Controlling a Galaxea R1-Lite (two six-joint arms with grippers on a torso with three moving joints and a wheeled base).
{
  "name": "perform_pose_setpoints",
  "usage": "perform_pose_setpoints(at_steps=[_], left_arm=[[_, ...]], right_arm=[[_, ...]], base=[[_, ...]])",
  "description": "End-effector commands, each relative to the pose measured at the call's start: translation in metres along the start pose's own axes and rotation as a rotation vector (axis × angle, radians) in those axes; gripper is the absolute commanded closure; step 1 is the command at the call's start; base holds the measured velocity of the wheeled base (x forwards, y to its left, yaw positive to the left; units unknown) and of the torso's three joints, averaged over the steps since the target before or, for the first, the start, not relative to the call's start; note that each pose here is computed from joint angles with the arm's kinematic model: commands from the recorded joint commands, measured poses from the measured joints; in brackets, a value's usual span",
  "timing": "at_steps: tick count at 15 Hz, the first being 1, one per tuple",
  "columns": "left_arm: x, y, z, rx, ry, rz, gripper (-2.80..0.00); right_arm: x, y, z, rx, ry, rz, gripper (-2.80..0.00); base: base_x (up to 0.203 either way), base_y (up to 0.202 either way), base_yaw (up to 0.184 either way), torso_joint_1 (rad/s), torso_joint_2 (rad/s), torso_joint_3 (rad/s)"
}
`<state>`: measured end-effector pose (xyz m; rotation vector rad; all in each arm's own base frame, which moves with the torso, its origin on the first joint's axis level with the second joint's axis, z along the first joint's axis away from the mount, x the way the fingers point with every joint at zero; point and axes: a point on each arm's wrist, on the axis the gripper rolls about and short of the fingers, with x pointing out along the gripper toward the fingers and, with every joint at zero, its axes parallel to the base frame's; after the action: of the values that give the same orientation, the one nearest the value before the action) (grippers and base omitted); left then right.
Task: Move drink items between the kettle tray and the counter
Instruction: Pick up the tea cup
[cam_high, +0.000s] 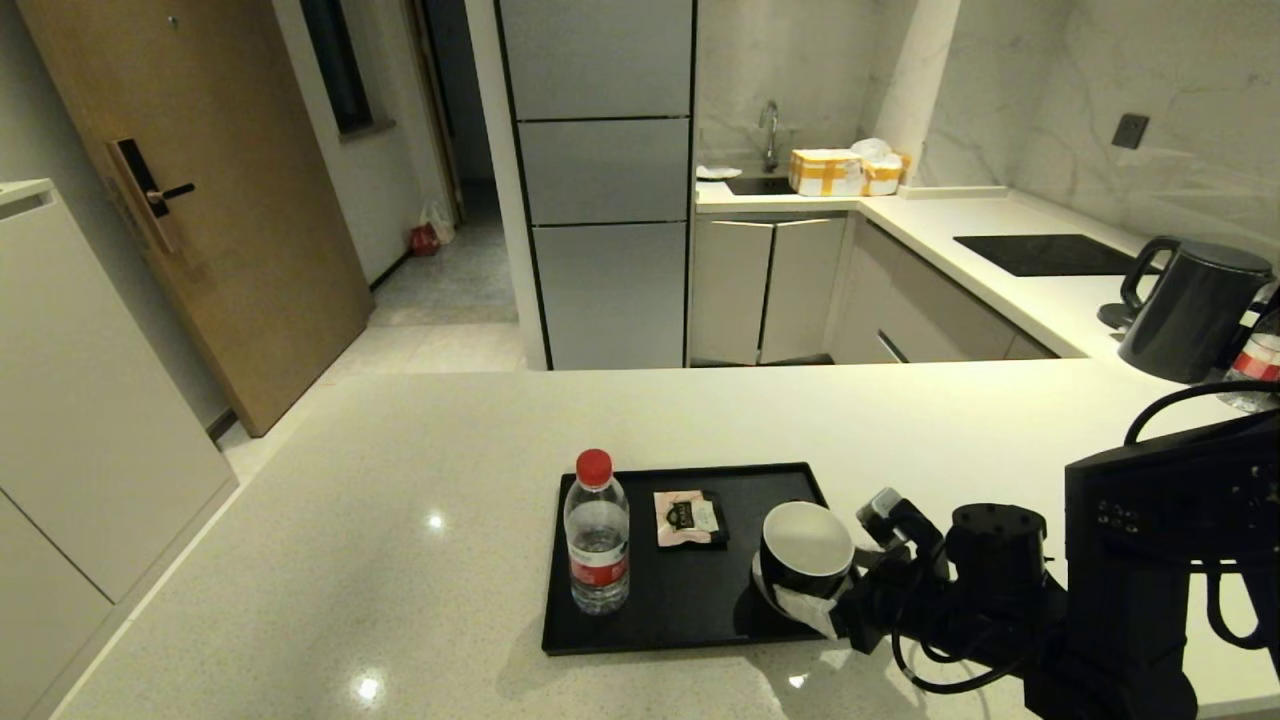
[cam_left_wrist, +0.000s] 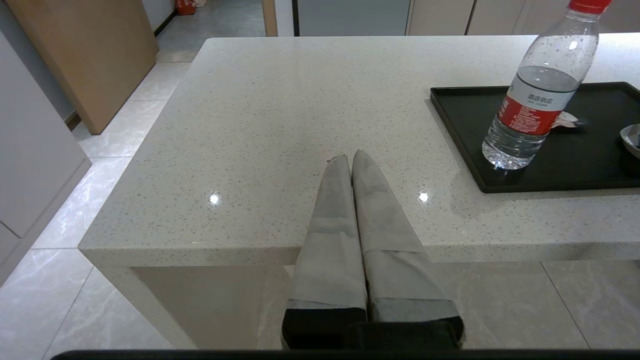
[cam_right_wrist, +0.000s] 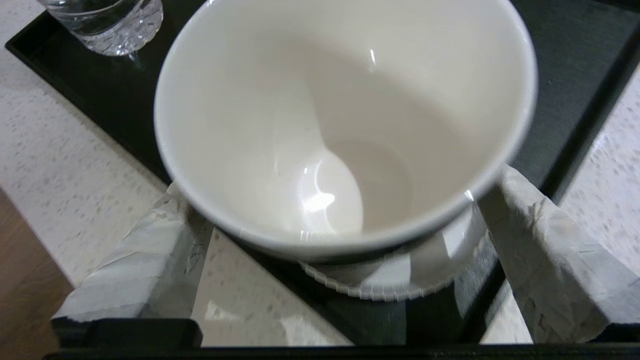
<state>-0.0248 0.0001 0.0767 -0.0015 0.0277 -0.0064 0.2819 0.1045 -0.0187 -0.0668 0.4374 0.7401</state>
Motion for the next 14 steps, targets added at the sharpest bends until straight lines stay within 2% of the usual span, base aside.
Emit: perform_pose_setpoints(at_steps=[1, 14], left_arm=[[0.000, 0.000, 0.000, 0.000, 0.000, 0.000, 0.00], [0.000, 0.000, 0.000, 0.000, 0.000, 0.000, 0.00]], right_arm=[[0.007, -0.002, 0.000, -0.005, -0.009, 0.003, -2.80], [0.023, -0.006, 0.002, -0.004, 0.001, 0.009, -2.80]], base=[[0.000, 0.000, 0.000, 0.000, 0.00, 0.000], [0.000, 0.000, 0.000, 0.000, 0.00, 0.000]])
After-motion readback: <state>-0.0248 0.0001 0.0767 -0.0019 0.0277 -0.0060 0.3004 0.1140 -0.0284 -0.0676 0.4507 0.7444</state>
